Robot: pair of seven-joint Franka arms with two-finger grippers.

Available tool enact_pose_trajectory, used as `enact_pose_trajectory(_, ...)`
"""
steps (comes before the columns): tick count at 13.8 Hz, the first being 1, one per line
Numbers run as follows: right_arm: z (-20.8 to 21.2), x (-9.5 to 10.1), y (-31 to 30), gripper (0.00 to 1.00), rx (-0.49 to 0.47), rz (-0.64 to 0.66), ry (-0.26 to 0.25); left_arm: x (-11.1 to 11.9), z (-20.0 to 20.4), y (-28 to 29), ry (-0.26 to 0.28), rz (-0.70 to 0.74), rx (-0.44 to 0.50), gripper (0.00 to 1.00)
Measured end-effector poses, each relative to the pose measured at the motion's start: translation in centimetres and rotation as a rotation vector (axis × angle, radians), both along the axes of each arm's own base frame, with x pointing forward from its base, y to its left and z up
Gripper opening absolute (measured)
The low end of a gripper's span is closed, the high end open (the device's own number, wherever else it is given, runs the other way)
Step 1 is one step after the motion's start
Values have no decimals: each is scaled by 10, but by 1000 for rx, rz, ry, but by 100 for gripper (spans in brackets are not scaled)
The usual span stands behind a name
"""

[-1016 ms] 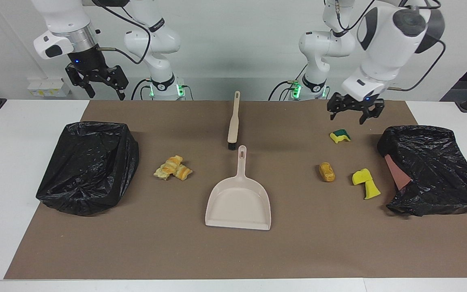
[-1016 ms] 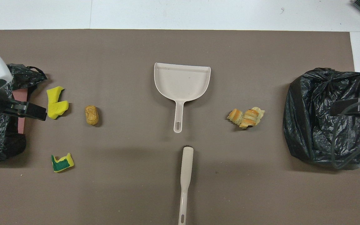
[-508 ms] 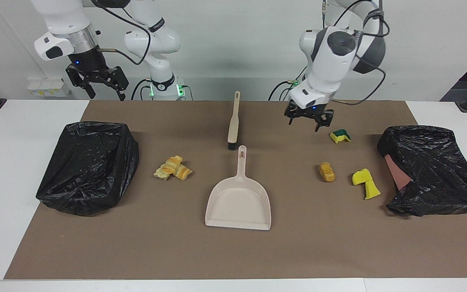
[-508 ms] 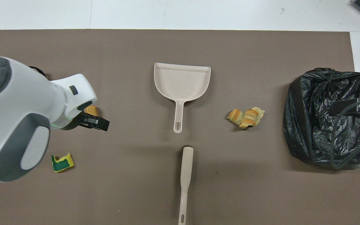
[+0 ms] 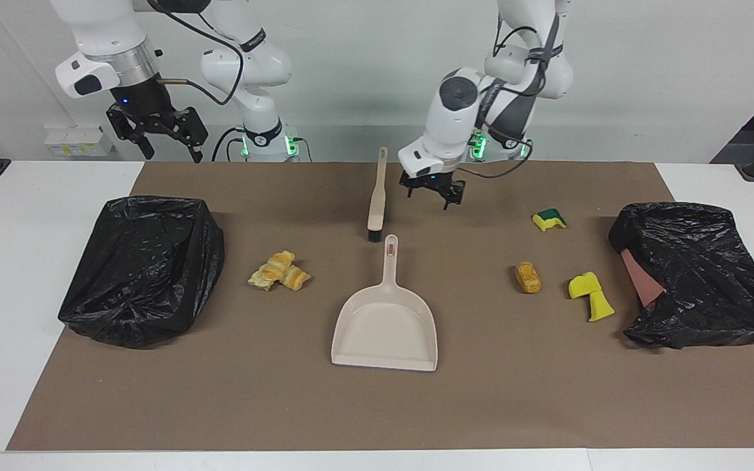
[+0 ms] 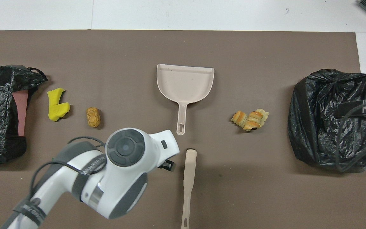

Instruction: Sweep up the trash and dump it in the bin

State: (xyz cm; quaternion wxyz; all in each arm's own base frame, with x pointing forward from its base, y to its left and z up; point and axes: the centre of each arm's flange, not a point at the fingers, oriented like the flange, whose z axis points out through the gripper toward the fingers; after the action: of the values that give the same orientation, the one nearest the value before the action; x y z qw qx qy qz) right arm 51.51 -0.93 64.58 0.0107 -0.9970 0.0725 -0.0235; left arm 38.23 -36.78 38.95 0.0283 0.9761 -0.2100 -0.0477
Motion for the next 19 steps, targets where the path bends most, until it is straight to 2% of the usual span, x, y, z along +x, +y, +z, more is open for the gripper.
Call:
enact_pose_trajectory(2,0,0,0,100,0,-1,0,-38,-20,-34,-7,30,1,100)
enact_pose_trajectory(7,-2,0,-5,100,0,-10,5,-107,-43,-80,12,0,21,100)
enact_pose_trajectory(8,-3,0,-6,100,0,-12,6,-116,-50,-85,19,-4,33,100)
enact_pose_trajectory(10,-4,0,-7,100,0,-14,8,-120,-57,-87,27,8,47,100)
enact_pose_trajectory(11,-4,0,-7,100,0,-14,9,-119,-58,-86,28,19,50,94)
enact_pose_trajectory(16,-5,-1,-7,100,0,-14,15,-110,-59,-80,32,53,58,29)
enact_pose_trajectory(17,-5,-1,-7,100,1,-14,17,-107,-58,-77,39,66,67,26)
enact_pose_trajectory(19,-5,-3,-6,100,1,-12,26,-85,-44,-57,64,121,94,26)
